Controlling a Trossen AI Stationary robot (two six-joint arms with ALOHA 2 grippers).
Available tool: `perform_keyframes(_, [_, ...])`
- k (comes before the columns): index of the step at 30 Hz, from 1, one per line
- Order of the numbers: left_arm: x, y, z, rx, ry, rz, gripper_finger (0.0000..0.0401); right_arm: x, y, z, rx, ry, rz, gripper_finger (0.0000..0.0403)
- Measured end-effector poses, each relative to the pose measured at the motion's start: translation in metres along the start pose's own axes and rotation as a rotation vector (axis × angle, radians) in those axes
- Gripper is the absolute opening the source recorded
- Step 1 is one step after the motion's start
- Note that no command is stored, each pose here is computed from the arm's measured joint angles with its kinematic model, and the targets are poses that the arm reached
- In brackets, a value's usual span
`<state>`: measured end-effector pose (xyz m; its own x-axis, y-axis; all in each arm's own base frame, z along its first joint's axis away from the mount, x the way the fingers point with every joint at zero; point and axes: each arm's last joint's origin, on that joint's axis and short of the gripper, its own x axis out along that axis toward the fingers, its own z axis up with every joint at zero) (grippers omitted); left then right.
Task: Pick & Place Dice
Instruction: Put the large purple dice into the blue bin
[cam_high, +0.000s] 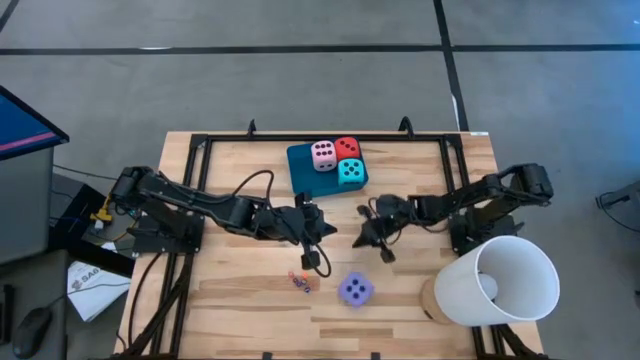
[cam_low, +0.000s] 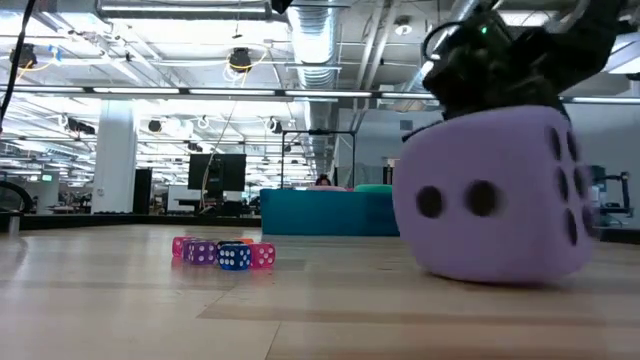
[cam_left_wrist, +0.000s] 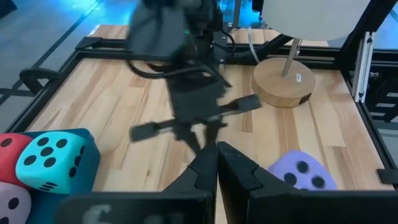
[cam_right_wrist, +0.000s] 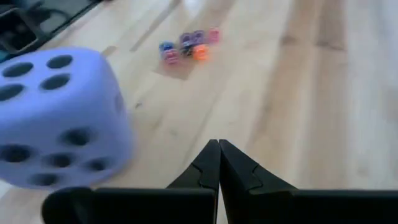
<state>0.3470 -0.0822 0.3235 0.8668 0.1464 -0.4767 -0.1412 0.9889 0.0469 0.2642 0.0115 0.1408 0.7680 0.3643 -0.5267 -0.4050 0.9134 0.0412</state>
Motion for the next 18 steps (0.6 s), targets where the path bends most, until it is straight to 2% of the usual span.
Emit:
perform_keyframes(4, [0.0, 0.0, 0.0, 0.0, 0.0, 0.0, 0.0, -0.018, -0.003, 0.015, -0.015, -0.087, 0.018, 0.0])
perform_keyframes(9, [0.0, 0.0, 0.0, 0.0, 0.0, 0.0, 0.0, -0.027, 0.016, 0.029, -0.072, -0.173, 0.231, 0.0])
perform_keyframes(18, [0.0, 0.0, 0.0, 0.0, 0.001, -0.001, 0.0, 0.002, 0.053, 0.011, -0.083, -0.044, 0.46, 0.0])
